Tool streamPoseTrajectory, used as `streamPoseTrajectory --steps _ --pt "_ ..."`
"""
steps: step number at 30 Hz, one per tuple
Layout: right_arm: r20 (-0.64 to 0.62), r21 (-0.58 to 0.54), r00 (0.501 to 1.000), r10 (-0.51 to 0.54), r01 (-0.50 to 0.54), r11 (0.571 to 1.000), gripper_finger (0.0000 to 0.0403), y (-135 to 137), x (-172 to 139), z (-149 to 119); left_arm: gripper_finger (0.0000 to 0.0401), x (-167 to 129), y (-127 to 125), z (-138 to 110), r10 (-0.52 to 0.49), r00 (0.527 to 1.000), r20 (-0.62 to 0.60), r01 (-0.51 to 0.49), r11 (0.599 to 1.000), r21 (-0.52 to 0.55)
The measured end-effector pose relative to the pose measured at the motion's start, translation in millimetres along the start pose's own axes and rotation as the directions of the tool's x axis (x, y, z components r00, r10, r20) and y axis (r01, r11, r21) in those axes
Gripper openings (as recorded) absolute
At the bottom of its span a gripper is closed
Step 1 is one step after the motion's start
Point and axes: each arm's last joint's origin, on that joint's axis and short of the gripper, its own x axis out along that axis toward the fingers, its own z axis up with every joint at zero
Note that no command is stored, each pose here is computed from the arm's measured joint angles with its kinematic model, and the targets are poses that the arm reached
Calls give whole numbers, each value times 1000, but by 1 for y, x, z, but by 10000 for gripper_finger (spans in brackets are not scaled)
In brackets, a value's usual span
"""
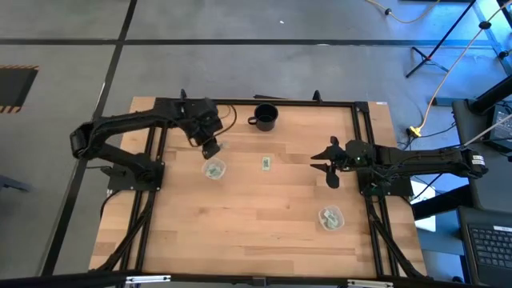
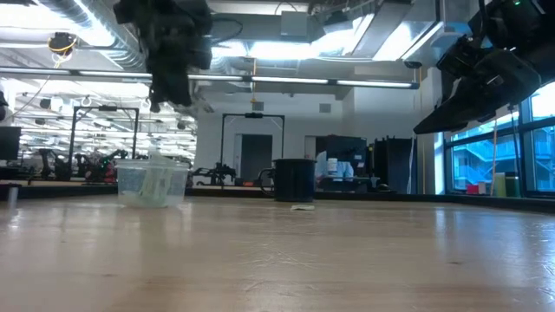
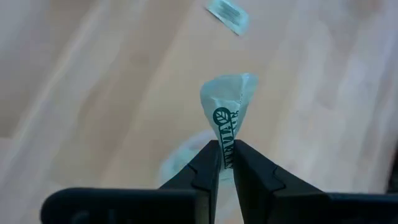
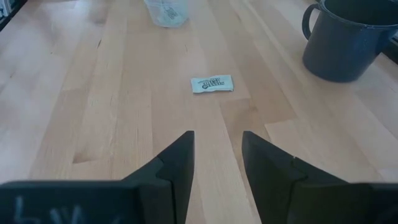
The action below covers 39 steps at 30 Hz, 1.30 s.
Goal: Pick and place items into bin
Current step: Put the white stevia packet into the top transparent bin
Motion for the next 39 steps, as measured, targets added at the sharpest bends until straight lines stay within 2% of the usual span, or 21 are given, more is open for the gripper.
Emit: streamPoseTrajectory --steps 4,8,14,18,25,31,35,39 --pt "0 2 1000 0 0 1000 138 0 0 0 41 6 -23 -10 -6 998 -67 8 1000 30" --pt "0 29 1000 0 0 1000 138 0 0 0 41 21 -39 -25 30 992 -122 -23 998 58" --pt "9 31 1000 1 -1 1000 138 0 0 1 41 42 -37 -51 188 966 -176 -187 982 22" --pt "23 41 1000 2 -3 999 138 0 0 2 41 49 -33 -59 242 953 -181 -243 970 15" --pt "22 54 1000 2 -3 999 138 0 0 2 41 57 -31 -60 219 966 -136 -216 976 39" --pt "20 54 1000 2 -3 999 138 0 0 2 41 57 -30 -58 287 953 -96 -283 958 52" --pt "18 53 1000 2 -3 999 138 0 0 2 44 57 -30 -58 266 959 -100 -256 961 105" --pt "18 52 1000 1 -2 999 138 0 0 2 66 58 -32 -56 237 967 -92 -228 968 105"
